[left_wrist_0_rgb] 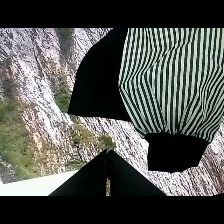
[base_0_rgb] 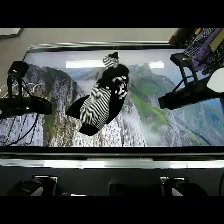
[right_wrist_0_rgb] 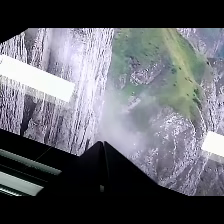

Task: Fold the clothes and pants, and hang the long-sleeved shirts on hangers.

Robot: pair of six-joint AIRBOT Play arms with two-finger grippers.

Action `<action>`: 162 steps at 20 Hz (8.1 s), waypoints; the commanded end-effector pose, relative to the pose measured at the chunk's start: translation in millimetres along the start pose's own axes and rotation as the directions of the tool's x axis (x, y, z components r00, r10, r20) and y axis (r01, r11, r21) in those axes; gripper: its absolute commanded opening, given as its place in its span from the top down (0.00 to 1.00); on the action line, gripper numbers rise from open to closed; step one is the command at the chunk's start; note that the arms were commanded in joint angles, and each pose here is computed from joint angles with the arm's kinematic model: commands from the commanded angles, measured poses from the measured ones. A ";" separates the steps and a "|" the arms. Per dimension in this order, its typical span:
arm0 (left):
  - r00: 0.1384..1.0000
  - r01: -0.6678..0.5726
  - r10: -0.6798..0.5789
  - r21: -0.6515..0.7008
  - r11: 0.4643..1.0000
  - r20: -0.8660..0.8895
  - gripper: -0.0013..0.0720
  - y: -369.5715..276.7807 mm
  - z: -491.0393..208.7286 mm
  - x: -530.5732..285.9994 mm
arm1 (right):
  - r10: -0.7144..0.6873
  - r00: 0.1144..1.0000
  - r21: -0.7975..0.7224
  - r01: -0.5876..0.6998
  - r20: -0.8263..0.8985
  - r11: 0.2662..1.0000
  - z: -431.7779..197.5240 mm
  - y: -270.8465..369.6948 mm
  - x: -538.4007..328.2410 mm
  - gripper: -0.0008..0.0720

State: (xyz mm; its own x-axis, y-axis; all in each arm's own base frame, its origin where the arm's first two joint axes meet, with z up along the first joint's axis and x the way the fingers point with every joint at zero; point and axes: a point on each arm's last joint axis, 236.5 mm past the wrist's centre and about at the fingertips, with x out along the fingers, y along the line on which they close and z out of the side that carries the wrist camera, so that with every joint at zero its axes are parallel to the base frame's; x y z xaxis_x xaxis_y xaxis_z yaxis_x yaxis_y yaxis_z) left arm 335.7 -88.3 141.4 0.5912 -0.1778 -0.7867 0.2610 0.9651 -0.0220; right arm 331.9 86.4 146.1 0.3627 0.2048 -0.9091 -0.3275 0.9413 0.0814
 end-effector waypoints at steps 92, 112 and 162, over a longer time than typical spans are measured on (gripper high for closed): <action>0.776 0.434 -0.264 -0.182 0.882 0.572 0.94 5.3 198.8 -88.5 | 0.310 0.605 0.040 -0.494 0.734 0.869 186.3 78.8 -132.4 0.93; 0.591 0.343 -0.086 -0.153 0.927 0.802 0.94 -3.8 174.4 -275.8 | -0.058 0.413 0.135 -0.158 0.909 0.978 114.9 27.9 -323.5 0.93; 0.890 0.022 -0.355 -0.749 0.663 -0.288 0.06 -57.2 -177.6 122.1 | 0.377 0.915 0.868 -0.064 -0.147 0.493 -179.5 80.9 220.6 0.39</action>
State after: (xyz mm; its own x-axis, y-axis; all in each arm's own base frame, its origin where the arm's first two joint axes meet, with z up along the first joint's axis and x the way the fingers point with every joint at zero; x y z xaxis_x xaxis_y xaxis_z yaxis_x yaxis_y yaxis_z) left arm 253.8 -126.0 -59.3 0.2012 -0.4491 -0.8705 -0.3807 0.7830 -0.4919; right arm 224.7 159.4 -103.8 0.0735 0.5193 -0.8514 0.5410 0.6964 0.4715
